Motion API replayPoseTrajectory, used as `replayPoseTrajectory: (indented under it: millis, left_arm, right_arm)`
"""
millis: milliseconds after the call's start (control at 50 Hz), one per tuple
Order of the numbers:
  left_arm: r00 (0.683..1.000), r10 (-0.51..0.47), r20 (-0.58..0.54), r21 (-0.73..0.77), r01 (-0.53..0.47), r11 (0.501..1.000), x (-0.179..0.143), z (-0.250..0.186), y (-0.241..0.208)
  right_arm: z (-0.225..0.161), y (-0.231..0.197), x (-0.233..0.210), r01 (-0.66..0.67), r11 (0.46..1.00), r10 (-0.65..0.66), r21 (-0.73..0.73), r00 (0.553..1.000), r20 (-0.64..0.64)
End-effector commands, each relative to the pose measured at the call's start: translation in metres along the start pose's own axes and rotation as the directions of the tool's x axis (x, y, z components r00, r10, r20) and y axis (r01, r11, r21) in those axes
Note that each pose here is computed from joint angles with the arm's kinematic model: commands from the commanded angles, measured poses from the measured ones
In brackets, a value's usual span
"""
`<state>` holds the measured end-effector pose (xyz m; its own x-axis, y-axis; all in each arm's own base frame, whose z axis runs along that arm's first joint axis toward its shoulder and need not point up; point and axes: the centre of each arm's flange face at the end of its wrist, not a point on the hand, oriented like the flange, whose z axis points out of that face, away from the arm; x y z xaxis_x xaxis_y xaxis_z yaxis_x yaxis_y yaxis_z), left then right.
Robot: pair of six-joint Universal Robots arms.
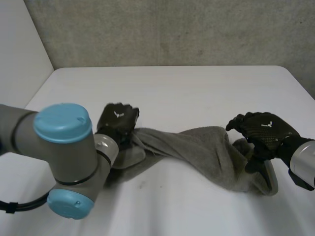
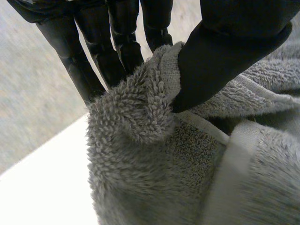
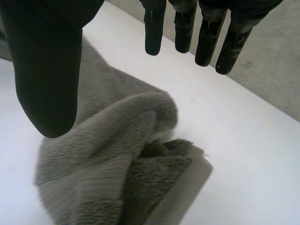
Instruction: Fold the towel.
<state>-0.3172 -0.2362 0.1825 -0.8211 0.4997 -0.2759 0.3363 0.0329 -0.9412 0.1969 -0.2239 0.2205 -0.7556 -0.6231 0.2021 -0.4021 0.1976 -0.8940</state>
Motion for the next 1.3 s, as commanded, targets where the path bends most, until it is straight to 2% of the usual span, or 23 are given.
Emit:
replayPoseTrajectory:
  millis: [20, 100, 220, 260, 380, 420, 500, 580, 760, 980, 1080, 1120, 1300]
  left_arm:
    - [1.0, -0.026, 0.007, 0.114, 0.025, 0.993, -0.007, -0.02, -0.043]
    - [1.0, -0.029, -0.005, 0.124, 0.029, 0.992, -0.007, -0.032, -0.054]
    - [0.996, -0.083, -0.009, 0.127, 0.084, 0.988, -0.016, -0.05, -0.074]
    - [0.992, -0.129, -0.007, 0.153, 0.129, 0.98, -0.023, -0.058, -0.086]
    - [0.989, -0.148, -0.026, 0.159, 0.151, 0.976, -0.024, -0.063, -0.089]
    - [0.988, -0.149, -0.028, 0.147, 0.151, 0.977, -0.025, -0.062, -0.085]
    - [0.988, -0.149, -0.029, 0.138, 0.152, 0.979, -0.025, -0.062, -0.083]
    - [0.989, -0.147, -0.03, 0.126, 0.149, 0.981, -0.024, -0.062, -0.079]
    - [0.989, -0.148, -0.022, 0.117, 0.149, 0.982, -0.027, -0.06, -0.076]
    - [0.989, -0.148, -0.014, 0.104, 0.149, 0.983, -0.028, -0.057, -0.072]
    - [0.989, -0.15, -0.018, 0.112, 0.151, 0.982, -0.028, -0.058, -0.074]
    - [0.989, -0.149, -0.026, 0.121, 0.151, 0.981, -0.025, -0.06, -0.078]
    - [0.985, -0.162, -0.053, 0.146, 0.168, 0.975, -0.023, -0.073, -0.096]
  right_arm:
    - [-0.012, -0.003, -0.027, -0.021, 1.0, 0.023, -0.014, 0.987, 0.16]
    - [-0.009, 0.002, -0.034, -0.029, 0.999, 0.035, -0.036, 0.978, 0.206]
    - [0.005, 0.023, -0.045, -0.045, 0.987, 0.087, -0.156, 0.957, 0.276]
    - [0.004, 0.03, -0.05, -0.032, 0.974, 0.103, -0.224, 0.943, 0.315]
    - [0.02, 0.045, -0.047, 0.037, 0.954, 0.074, -0.296, 0.932, 0.356]
    - [0.04, 0.043, -0.033, 0.078, 0.955, 0.021, -0.285, 0.944, 0.329]
    - [0.064, 0.035, -0.015, 0.07, 0.964, -0.002, -0.257, 0.966, 0.257]
    - [0.09, 0.01, 0.009, -0.001, 0.991, 0.02, -0.136, 0.991, 0.134]
    - [0.101, -0.014, 0.019, -0.014, 1.0, 0.016, -0.018, 0.996, 0.087]
    - [0.09, -0.01, 0.01, -0.037, 0.999, 0.041, -0.038, 0.994, 0.106]
    - [0.08, -0.006, -0.029, -0.049, 0.997, 0.059, -0.056, 0.979, 0.195]
    - [0.073, -0.013, -0.047, -0.077, 0.997, 0.078, -0.011, 0.972, 0.221]
    - [0.048, -0.045, -0.071, -0.229, 0.968, 0.193, 0.103, 0.942, 0.276]
